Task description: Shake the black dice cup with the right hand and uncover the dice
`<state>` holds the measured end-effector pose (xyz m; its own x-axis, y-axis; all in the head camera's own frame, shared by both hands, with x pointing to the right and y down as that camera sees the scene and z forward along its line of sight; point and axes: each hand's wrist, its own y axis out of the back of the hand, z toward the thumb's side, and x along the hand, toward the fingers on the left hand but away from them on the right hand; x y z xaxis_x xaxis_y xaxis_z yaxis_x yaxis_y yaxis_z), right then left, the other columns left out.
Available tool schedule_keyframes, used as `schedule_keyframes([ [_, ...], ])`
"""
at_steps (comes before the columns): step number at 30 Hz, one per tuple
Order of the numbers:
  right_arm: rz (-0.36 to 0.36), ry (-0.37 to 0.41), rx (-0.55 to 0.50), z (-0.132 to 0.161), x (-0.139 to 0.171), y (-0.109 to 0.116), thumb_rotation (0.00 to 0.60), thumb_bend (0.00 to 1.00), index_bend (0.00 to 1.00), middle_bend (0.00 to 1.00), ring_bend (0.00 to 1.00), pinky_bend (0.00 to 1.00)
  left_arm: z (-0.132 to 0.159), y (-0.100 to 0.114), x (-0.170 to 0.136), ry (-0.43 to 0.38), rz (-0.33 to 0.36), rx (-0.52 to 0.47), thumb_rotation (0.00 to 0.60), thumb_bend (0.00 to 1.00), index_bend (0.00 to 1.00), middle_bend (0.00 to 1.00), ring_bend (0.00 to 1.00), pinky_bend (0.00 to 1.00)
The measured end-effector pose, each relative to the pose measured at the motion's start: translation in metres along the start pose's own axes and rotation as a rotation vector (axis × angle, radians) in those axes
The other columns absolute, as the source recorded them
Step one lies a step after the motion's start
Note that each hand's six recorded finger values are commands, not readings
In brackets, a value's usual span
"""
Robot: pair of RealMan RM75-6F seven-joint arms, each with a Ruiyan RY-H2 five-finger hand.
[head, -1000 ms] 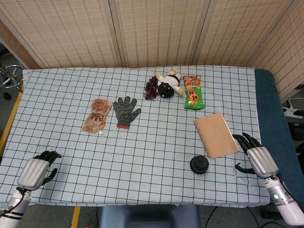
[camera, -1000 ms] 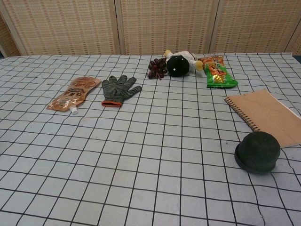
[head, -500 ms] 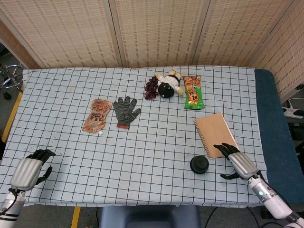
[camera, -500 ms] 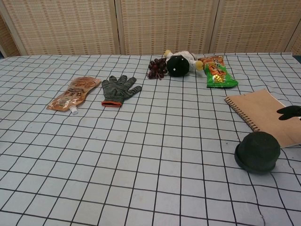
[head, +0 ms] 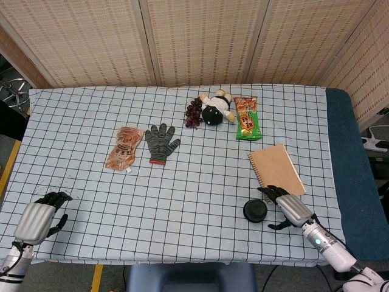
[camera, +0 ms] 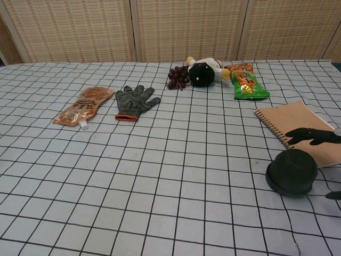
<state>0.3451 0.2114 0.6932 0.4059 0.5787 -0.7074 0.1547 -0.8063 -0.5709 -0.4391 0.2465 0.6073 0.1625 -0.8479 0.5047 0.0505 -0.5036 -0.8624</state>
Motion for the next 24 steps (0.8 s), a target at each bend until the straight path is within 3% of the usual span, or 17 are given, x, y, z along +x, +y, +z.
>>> schedule_keyframes([
  [12, 0.051, 0.005, -0.007, 0.008, -0.016, -0.007, 0.6, 0.05, 0.07, 0.08, 0.0, 0.1, 0.001, -0.001, 0.0, -0.007, -0.002, 0.001, 0.6, 0.42, 0.32, 0.27, 0.26, 0.53],
  [24, 0.049, 0.029, -0.004, 0.021, -0.021, -0.007, 0.6, 0.05, 0.09, 0.08, 0.0, 0.11, 0.002, 0.001, -0.002, -0.013, 0.004, 0.0, 0.6, 0.42, 0.32, 0.27, 0.26, 0.53],
])
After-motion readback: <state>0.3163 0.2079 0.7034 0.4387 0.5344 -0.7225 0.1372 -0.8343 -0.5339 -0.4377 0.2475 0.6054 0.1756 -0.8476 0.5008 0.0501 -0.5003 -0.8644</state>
